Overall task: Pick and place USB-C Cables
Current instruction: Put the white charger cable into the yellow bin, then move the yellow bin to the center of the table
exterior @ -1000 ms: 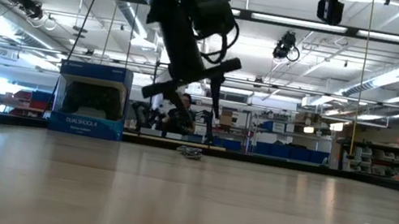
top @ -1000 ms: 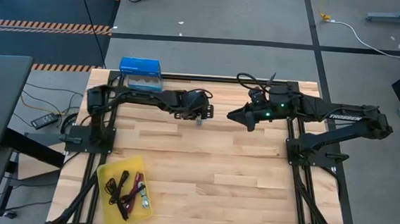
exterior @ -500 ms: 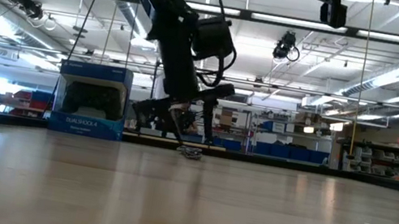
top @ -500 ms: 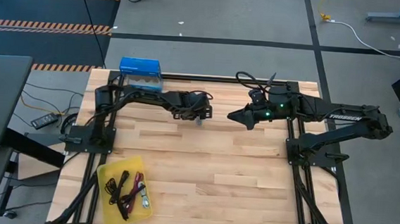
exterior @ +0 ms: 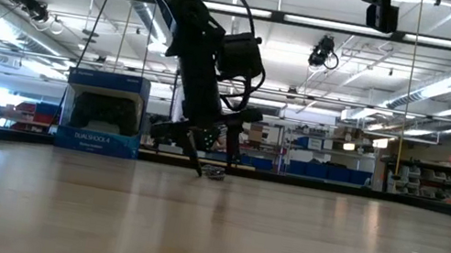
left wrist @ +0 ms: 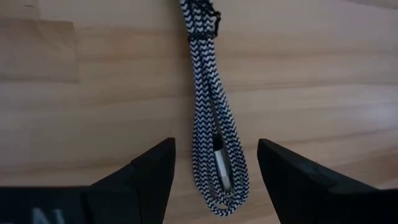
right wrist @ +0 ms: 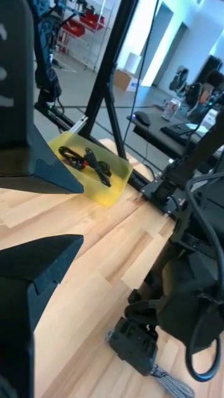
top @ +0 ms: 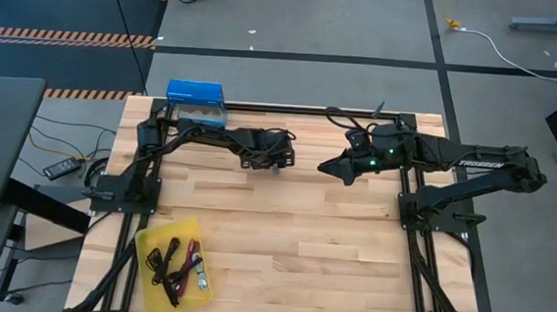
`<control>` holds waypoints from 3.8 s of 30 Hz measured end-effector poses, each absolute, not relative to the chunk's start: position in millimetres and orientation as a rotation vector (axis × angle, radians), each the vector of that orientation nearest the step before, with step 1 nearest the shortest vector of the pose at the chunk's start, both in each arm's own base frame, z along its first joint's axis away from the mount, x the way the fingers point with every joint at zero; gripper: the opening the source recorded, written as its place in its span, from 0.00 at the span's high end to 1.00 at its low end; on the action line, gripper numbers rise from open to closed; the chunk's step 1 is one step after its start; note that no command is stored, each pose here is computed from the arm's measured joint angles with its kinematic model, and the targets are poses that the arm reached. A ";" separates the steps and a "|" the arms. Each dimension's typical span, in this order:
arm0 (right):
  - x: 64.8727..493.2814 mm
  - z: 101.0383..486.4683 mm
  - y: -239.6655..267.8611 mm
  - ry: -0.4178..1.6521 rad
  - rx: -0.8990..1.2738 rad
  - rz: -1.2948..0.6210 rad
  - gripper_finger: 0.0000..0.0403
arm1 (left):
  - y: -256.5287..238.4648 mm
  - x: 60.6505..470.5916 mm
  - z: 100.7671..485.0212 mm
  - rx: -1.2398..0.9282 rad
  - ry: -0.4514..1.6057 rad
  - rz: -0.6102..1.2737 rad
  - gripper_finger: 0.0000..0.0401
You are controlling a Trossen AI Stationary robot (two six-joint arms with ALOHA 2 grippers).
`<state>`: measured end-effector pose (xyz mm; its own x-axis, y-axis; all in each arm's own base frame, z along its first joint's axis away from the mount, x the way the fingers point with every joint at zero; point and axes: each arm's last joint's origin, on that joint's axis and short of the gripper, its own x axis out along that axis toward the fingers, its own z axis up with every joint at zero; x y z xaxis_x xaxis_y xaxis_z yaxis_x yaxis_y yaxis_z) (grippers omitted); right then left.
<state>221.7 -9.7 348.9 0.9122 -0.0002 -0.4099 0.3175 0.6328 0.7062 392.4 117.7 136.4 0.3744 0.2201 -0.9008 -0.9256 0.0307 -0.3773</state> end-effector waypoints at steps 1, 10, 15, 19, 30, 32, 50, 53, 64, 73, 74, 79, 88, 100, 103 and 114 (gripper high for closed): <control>221.4 348.3 -9.0 0.402 0.872 -0.188 0.70 | 118.1 392.5 136.4 -1.208 0.761 1.021 0.41; 221.1 347.5 -8.7 0.411 0.870 -0.189 0.70 | 117.0 391.9 134.6 -1.185 0.811 0.979 0.67; 221.1 347.5 -8.7 0.412 0.858 -0.187 0.70 | 111.5 396.5 137.1 -1.173 0.835 0.877 0.93; 221.1 347.5 -8.6 0.413 0.836 -0.182 0.70 | 101.5 396.4 144.1 -1.179 0.856 0.834 0.95; 220.8 347.2 -8.2 0.447 0.745 -0.095 0.70 | 39.4 362.0 250.0 -1.148 0.768 0.725 0.95; 220.7 347.2 -9.0 0.449 0.732 -0.084 0.70 | 22.5 348.9 270.1 -1.169 0.755 0.708 0.95; 219.9 347.6 -5.1 0.493 0.610 0.117 0.70 | -151.9 206.3 315.5 -1.389 0.953 0.953 0.95; 219.2 347.0 -3.8 0.513 0.616 0.160 0.70 | -163.7 196.3 315.4 -1.386 1.037 0.931 0.95; 218.2 347.1 0.6 0.539 0.730 0.162 0.70 | -199.3 172.6 303.1 -1.251 1.354 0.881 0.95; 218.9 346.7 -2.3 0.511 0.764 0.047 0.70 | -238.2 156.9 284.1 -1.184 1.441 0.851 0.95; 219.0 346.7 -2.6 0.508 0.774 0.034 0.70 | -241.1 157.1 282.0 -1.182 1.444 0.846 0.95; 219.2 346.7 -3.4 0.501 0.850 -0.012 0.70 | -251.6 161.1 269.9 -1.165 1.440 0.855 0.95; 218.6 343.5 -0.1 0.530 0.908 -0.055 0.70 | -258.9 166.9 254.3 -1.100 1.474 0.872 0.71; 217.2 341.5 15.0 0.571 0.905 -0.035 0.70 | -252.4 184.4 256.0 -1.128 1.373 0.800 0.40; 217.3 341.6 15.5 0.562 0.899 -0.048 0.70 | -241.8 209.1 260.8 -1.186 1.295 0.701 0.39; 222.9 369.5 23.4 0.346 0.621 0.397 0.70 | -153.6 325.8 285.1 -1.190 0.835 0.282 0.44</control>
